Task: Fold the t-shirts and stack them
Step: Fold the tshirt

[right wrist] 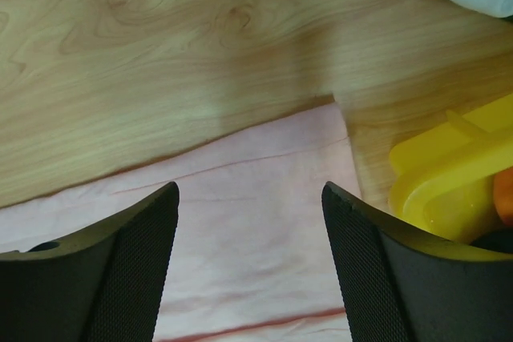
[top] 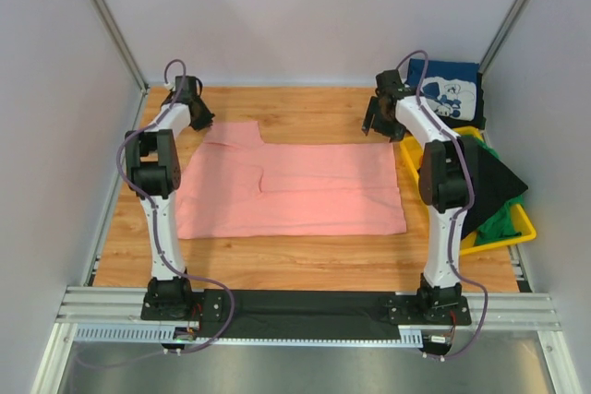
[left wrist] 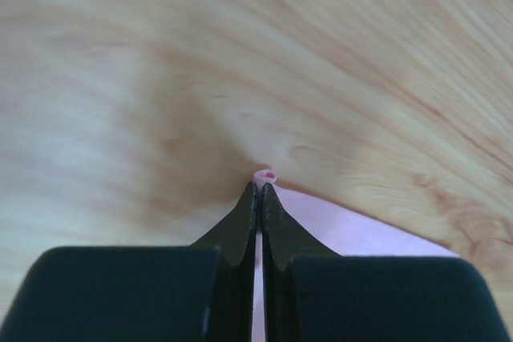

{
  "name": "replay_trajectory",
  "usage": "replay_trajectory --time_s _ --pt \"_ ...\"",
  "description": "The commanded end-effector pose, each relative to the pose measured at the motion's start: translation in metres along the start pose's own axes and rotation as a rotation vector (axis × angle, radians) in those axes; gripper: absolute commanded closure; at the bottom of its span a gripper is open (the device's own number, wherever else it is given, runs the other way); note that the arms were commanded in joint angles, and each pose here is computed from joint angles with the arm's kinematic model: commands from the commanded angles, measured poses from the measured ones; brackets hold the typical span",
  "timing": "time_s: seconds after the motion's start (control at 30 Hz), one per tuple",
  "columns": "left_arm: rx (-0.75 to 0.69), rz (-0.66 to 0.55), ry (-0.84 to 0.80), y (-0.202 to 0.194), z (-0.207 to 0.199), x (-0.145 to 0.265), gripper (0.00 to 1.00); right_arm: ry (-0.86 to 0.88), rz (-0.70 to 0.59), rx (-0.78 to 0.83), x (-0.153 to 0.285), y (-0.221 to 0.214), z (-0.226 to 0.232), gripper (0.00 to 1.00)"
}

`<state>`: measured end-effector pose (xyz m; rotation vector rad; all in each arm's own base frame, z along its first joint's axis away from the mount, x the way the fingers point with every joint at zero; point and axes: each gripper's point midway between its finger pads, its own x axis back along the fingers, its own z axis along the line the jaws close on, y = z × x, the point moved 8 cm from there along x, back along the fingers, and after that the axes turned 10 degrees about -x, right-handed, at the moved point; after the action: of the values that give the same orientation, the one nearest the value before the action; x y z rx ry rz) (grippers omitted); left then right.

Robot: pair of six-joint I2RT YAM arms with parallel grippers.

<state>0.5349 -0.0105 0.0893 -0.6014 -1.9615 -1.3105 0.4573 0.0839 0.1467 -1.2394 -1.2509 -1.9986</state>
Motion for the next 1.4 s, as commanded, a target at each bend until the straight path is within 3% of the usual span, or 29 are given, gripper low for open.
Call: replay_trajectory --time_s 0.0,0.3,0.57,1.0,1.17,1.27,1.3,1.37 --pt "0.095 -0.082 0.183 0.006 0.031 0.009 1.0 -0.067 0.0 0.02 -0.001 0.005 -0.002 0.27" --pt "0.138 -0.053 0.2 0.004 0.04 0.005 1.0 -0.147 0.039 0.038 -0.034 -0.005 -0.008 0.3" --pt "0.132 -0.051 0.185 0.006 0.038 0.004 1.0 -0.014 -0.01 0.002 -0.035 0.007 0.011 0.32" --pt "0.12 -0.044 0.163 0.006 0.036 0.002 1.0 0.008 -0.033 -0.032 -0.061 0.015 0.022 0.39" --pt "0.118 -0.037 0.163 0.006 0.036 0.001 1.0 -0.014 -0.006 -0.027 -0.071 0.007 0.016 0.5" --pt "0.117 -0.036 0.16 0.006 0.035 0.0 1.0 -0.024 0.019 -0.025 -0.074 0.0 0.012 0.61" --pt "0.119 -0.036 0.16 0.006 0.035 0.0 1.0 -0.026 0.025 -0.023 -0.075 -0.003 0.012 0.73" --pt "0.113 -0.036 0.154 0.007 0.034 0.0 1.0 -0.033 0.035 -0.021 -0.076 -0.007 0.009 0.85"
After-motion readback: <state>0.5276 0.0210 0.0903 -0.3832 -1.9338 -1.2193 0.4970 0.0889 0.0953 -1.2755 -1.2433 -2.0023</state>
